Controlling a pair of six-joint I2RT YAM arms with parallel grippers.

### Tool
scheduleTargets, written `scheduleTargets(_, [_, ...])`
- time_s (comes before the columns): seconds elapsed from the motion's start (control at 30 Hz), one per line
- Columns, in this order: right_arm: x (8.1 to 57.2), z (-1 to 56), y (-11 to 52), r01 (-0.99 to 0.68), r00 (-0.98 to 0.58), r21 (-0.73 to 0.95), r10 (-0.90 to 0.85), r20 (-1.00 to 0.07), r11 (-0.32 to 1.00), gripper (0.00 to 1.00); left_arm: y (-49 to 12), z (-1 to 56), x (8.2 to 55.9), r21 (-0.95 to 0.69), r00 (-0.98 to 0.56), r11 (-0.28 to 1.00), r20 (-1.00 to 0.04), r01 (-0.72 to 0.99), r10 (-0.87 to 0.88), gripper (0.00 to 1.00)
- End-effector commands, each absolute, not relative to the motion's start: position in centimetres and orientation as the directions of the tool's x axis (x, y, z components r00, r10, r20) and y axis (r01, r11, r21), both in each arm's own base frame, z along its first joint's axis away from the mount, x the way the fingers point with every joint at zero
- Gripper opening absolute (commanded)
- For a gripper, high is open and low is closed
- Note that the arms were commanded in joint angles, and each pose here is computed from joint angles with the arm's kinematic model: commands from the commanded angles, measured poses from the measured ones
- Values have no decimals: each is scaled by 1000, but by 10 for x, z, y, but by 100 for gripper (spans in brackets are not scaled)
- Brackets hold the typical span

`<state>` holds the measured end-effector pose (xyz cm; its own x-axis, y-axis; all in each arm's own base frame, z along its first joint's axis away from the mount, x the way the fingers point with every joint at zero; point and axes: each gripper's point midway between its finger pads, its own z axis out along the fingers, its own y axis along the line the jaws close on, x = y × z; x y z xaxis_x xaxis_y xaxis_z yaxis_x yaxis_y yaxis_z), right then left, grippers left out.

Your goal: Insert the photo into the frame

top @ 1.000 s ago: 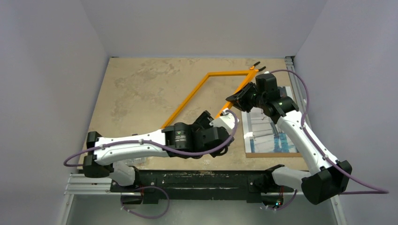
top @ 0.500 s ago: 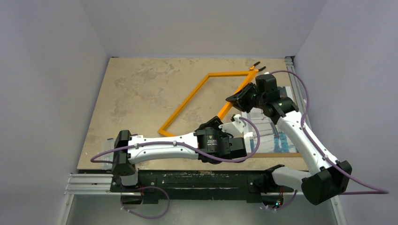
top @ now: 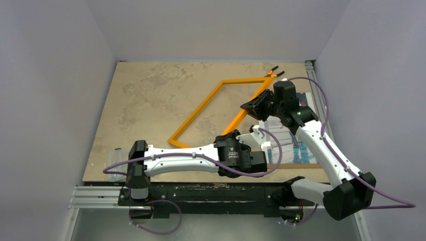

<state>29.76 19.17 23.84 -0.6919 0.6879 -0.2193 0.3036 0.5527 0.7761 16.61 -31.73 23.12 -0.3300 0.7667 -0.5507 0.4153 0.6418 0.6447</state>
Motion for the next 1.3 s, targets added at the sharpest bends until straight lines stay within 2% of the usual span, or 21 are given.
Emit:
scheduleTargets(0.0, [294, 260, 195, 134, -708, 797, 620, -339, 589, 25, -309, 261, 175, 660, -305, 659, -585, 361, 752, 0])
scheduleTargets(0.17, [289, 264, 190, 105, -700, 789, 608, -374, 605, 67, -309, 268, 177, 616, -323, 684, -604, 392, 729, 0])
scheduleTargets(0.27, [284, 270, 188, 89, -694, 789, 606, -389, 608, 82, -309, 269, 177, 577, -336, 695, -613, 429, 715, 0])
scheduleTargets(0.37, [279, 278, 179, 84, -669, 774, 611, -422, 627, 91, -308, 271, 177, 537, -353, 709, -622, 458, 699, 0])
scheduleTargets(0.5, [272, 293, 168, 65, -638, 761, 613, -466, 646, 95, -305, 283, 179, 459, -373, 745, -661, 485, 651, 0])
scheduleTargets(0.83, [259, 312, 159, 43, -607, 762, 623, -493, 646, 96, -286, 321, 198, 236, -444, 829, -753, 508, 486, 0])
scheduleTargets(1.03, [254, 303, 158, 48, -624, 751, 607, -493, 659, 95, -259, 325, 211, 128, -526, 888, -766, 441, 371, 0])
scheduleTargets(1.27, [249, 279, 161, 60, -658, 742, 585, -474, 668, 95, -243, 340, 217, -106, -582, 904, -794, 415, 174, 0])
